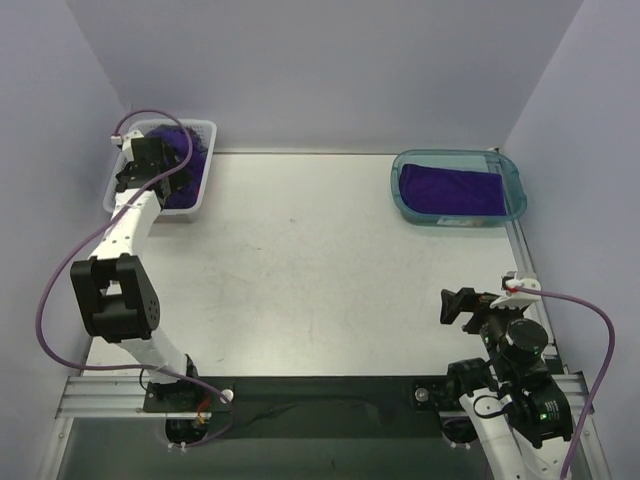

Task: Fold and stack the towels
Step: Grab crumpled towel

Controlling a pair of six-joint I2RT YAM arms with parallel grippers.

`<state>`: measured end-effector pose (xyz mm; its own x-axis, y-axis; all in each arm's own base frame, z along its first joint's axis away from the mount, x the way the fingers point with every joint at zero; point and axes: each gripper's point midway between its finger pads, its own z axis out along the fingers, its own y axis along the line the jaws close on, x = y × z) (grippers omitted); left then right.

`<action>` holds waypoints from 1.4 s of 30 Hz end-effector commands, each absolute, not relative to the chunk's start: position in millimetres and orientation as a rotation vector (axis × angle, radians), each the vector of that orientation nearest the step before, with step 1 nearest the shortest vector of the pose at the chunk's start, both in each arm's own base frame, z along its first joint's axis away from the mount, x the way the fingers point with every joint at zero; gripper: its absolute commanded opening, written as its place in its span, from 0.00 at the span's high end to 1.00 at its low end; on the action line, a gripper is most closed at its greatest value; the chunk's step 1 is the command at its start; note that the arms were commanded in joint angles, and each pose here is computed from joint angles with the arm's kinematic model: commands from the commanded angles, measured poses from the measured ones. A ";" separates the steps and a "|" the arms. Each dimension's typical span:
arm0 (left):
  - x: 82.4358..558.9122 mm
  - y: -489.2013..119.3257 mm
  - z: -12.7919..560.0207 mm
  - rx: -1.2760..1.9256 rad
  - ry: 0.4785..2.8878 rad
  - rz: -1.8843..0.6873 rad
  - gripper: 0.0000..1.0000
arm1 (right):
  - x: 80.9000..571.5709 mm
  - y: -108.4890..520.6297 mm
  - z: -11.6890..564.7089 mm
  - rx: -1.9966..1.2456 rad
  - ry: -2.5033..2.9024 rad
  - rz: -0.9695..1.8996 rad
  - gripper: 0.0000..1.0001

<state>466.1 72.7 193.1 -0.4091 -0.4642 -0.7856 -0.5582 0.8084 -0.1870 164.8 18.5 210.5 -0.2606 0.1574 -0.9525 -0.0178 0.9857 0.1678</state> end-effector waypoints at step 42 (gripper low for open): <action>502.3 170.0 205.5 -0.959 1.826 0.169 0.78 | 172.1 20.8 211.6 0.090 1.839 0.164 0.00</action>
